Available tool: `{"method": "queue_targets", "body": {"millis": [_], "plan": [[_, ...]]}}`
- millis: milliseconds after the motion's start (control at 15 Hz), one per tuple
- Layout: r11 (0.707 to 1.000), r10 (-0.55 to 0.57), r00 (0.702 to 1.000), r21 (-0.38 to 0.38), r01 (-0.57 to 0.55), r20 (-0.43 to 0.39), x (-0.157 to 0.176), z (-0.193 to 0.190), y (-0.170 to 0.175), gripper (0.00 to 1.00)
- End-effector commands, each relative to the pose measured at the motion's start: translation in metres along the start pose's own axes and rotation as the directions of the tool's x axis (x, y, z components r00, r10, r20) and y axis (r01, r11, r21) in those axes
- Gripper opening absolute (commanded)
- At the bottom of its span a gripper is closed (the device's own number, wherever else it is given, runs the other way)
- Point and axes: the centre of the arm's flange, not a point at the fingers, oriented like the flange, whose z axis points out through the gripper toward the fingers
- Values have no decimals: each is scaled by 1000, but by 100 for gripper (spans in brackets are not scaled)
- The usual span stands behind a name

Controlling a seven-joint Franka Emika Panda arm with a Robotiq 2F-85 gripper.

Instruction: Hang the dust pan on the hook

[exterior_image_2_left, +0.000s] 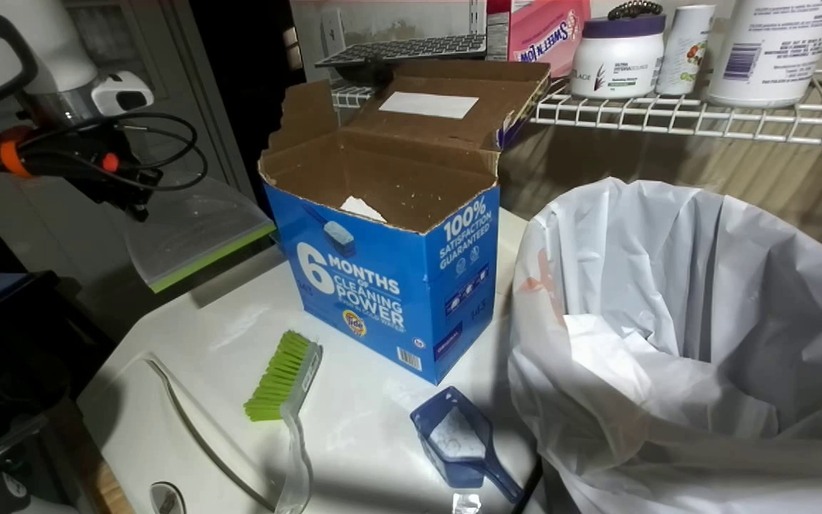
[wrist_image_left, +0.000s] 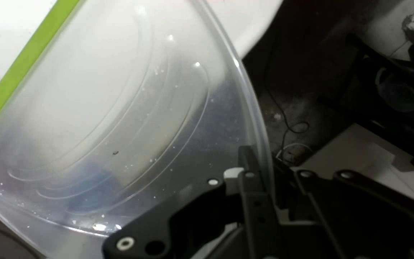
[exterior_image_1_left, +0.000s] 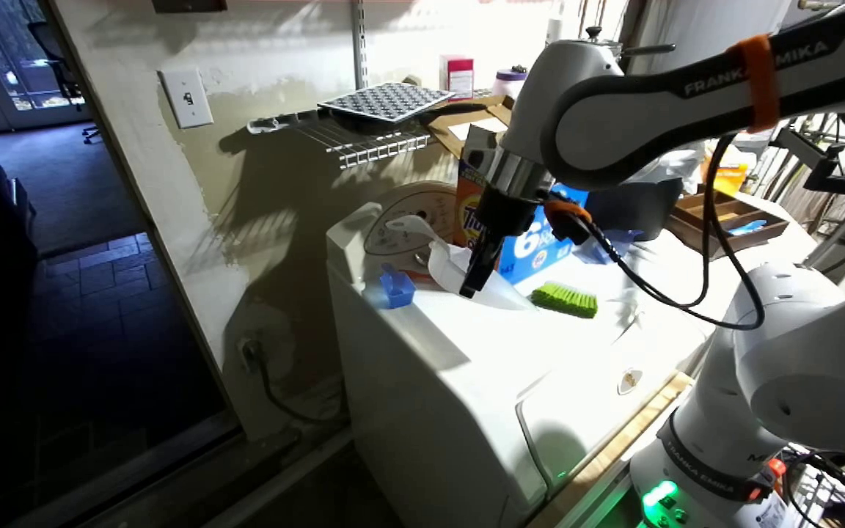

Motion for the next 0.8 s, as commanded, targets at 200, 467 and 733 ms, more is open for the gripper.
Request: {"method": "queue_targets", "body": {"millis": [200, 467, 733], "plan": [[973, -94, 962, 179, 143, -258, -9, -47, 21, 2], [939, -107, 920, 267, 218, -378, -4, -62, 31, 2], [949, -104, 922, 239, 203, -372, -6, -61, 32, 7]]}}
